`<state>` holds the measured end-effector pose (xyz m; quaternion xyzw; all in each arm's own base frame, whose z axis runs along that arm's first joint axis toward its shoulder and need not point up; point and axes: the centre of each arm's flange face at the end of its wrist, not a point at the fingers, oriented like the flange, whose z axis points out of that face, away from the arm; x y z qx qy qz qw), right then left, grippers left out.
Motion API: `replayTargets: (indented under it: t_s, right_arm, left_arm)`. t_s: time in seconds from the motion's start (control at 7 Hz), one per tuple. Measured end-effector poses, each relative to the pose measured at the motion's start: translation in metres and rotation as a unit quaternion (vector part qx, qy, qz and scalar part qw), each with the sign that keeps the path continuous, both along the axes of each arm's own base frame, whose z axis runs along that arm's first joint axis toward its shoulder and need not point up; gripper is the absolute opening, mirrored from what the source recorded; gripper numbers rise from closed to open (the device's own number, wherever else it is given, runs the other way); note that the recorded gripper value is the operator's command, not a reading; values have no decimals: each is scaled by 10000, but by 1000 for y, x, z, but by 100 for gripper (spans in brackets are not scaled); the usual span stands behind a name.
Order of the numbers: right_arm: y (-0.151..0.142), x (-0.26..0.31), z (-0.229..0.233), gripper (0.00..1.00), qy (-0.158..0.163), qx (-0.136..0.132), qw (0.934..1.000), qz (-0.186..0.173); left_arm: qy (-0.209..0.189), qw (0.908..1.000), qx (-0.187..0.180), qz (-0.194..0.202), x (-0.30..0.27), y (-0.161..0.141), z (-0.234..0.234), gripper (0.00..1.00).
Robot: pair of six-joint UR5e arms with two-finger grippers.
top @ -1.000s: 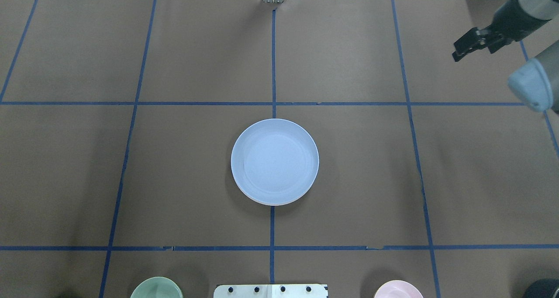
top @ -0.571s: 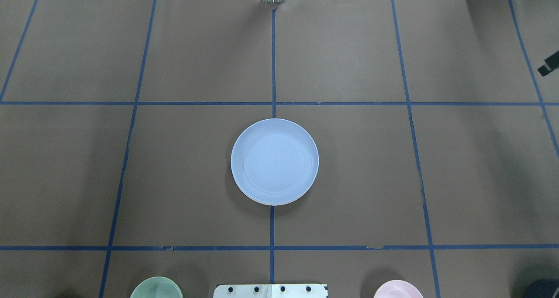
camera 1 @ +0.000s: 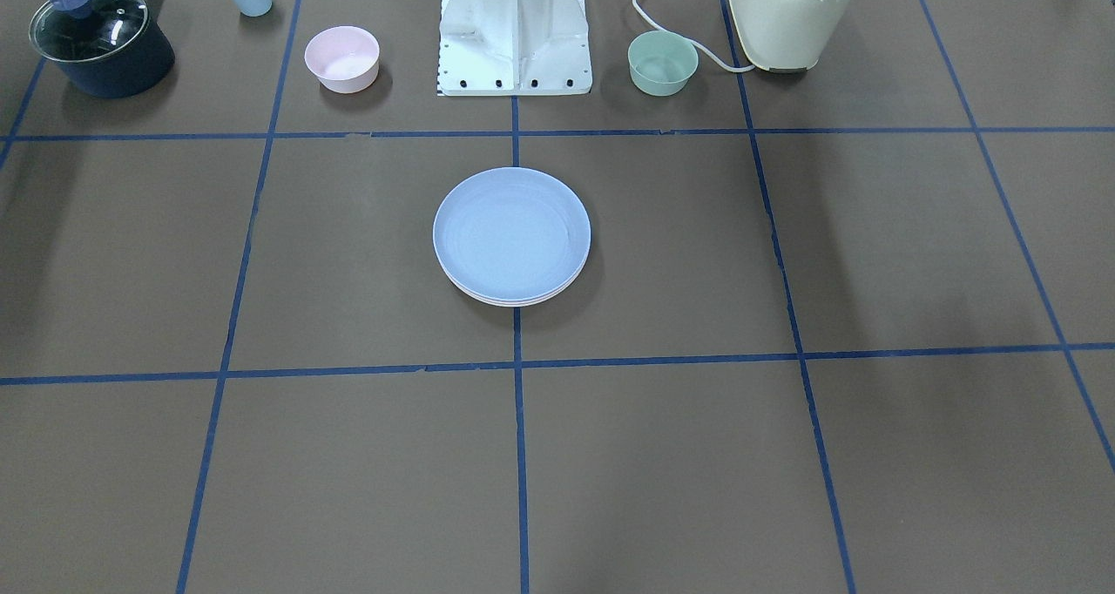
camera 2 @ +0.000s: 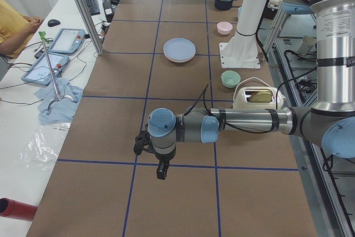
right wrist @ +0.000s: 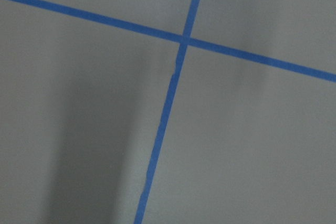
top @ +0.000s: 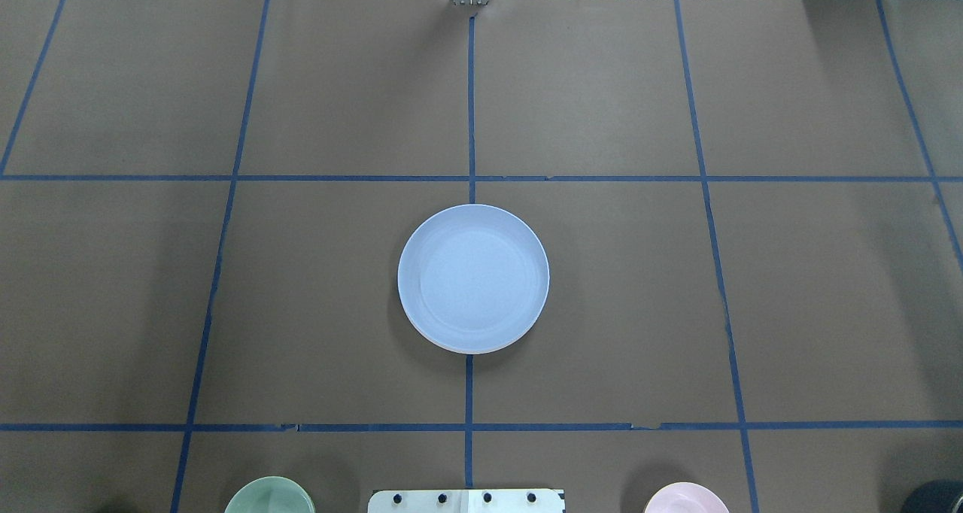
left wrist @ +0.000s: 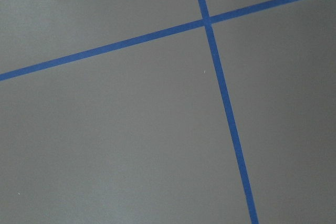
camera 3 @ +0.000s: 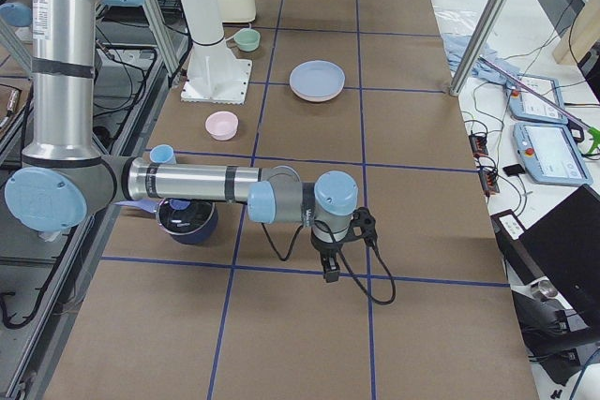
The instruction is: Stack three plates with pink and blue
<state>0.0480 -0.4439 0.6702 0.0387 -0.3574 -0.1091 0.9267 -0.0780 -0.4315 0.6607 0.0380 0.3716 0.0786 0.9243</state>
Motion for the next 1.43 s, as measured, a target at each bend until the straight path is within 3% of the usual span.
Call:
replayTargets:
  t_s: [0.29, 0.71, 1.43]
  right_arm:
    - [18, 5, 15, 100, 5, 4, 10000, 79]
    - [15, 7, 7, 100, -6, -125, 9992, 378]
    - [18, 15, -4, 100, 121, -18, 9988, 476]
  left_arm:
    - [111, 9999, -39, -10, 1, 6, 3, 100]
    - [97, 9999, 33, -2, 2, 7, 3, 100]
    - [90, 10000, 30, -6, 1, 7, 5, 100]
